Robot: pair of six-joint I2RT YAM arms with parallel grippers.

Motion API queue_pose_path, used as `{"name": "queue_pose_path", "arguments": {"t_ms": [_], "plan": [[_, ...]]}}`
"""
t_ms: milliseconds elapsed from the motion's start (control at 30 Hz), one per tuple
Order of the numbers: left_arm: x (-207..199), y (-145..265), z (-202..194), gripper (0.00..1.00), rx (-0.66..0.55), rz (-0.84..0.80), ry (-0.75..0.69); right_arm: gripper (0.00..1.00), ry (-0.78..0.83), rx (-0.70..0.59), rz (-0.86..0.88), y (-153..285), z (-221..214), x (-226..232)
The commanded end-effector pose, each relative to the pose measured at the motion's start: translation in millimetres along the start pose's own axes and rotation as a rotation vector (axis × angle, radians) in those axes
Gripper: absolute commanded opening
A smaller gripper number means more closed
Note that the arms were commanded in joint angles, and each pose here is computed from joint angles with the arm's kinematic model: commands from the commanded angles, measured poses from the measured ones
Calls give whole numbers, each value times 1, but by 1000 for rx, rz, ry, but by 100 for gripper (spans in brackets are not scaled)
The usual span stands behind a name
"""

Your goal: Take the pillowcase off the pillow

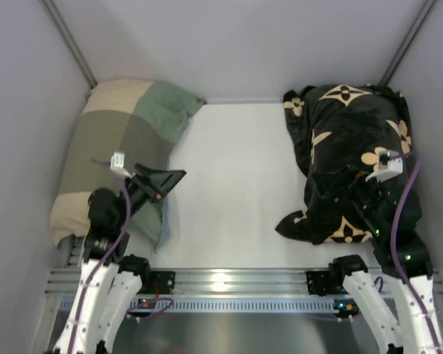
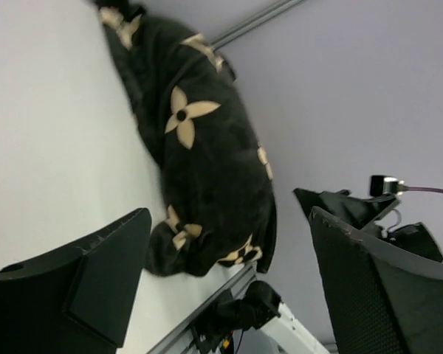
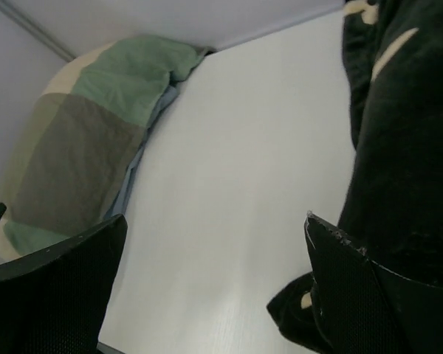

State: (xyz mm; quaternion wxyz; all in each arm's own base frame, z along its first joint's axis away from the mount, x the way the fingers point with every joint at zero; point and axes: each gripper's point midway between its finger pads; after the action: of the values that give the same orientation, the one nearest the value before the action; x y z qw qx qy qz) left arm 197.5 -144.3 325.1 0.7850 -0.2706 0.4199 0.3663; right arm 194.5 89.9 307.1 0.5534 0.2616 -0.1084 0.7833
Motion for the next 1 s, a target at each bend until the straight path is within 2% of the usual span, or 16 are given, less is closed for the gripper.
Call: {"name": "queue_pose_path", "arguments": {"t_ms": [0, 67, 100, 133, 200, 300, 367, 400, 467, 500, 600, 700, 733, 800, 833, 967], "plan": [[22, -23, -15, 89, 183, 84, -28, 99, -26, -2, -282, 0, 12, -43], [41, -45, -28, 85, 282, 140, -12, 99, -7, -9, -323, 2, 19, -47], [51, -59, -50, 84, 361, 167, -34, 99, 7, -10, -316, 2, 22, -45], [38, -71, -55, 85, 379, 151, -77, 99, 22, -21, -305, 5, 27, -41], [42, -86, -82, 85, 445, 217, -172, 99, 1, -43, -361, 6, 34, -48], [39, -117, -150, 87, 570, 257, -284, 100, -14, 30, -364, 0, 30, -44], [27, -132, -165, 89, 577, 228, -364, 100, -19, 78, -346, -6, 25, -41], [33, -134, -194, 90, 635, 241, -410, 100, -18, 84, -347, -6, 24, -41], [34, -148, -207, 96, 616, 252, -497, 100, -26, 70, -340, -2, 25, -39], [39, -152, -235, 97, 659, 241, -522, 99, -27, 61, -335, -1, 26, -38], [42, -161, -277, 99, 718, 182, -554, 99, -30, 26, -301, 10, 34, -27], [39, -173, -302, 99, 721, 84, -554, 99, -28, 17, -274, 18, 38, -19], [22, -184, -304, 99, 683, -1, -534, 99, -23, 16, -273, 22, 40, -17], [14, -180, -322, 99, 717, -123, -515, 99, -17, 8, -268, 26, 44, -14], [-8, -189, -320, 99, 655, -227, -493, 99, -17, 4, -268, 29, 45, -13], [-43, -193, -329, 99, 615, -436, -437, 99, -11, -9, -252, 36, 48, -8]]}}
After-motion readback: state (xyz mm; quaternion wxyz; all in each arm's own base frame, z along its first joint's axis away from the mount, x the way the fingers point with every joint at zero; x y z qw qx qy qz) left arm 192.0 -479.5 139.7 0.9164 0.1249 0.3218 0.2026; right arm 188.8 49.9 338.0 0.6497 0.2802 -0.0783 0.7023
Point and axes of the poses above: each gripper's point midway between its finger pads, its own y axis back along the fingers, its own x axis along the line the jaws close on, z = x × y, and after that the axes turned 1 degree about -y, right-handed
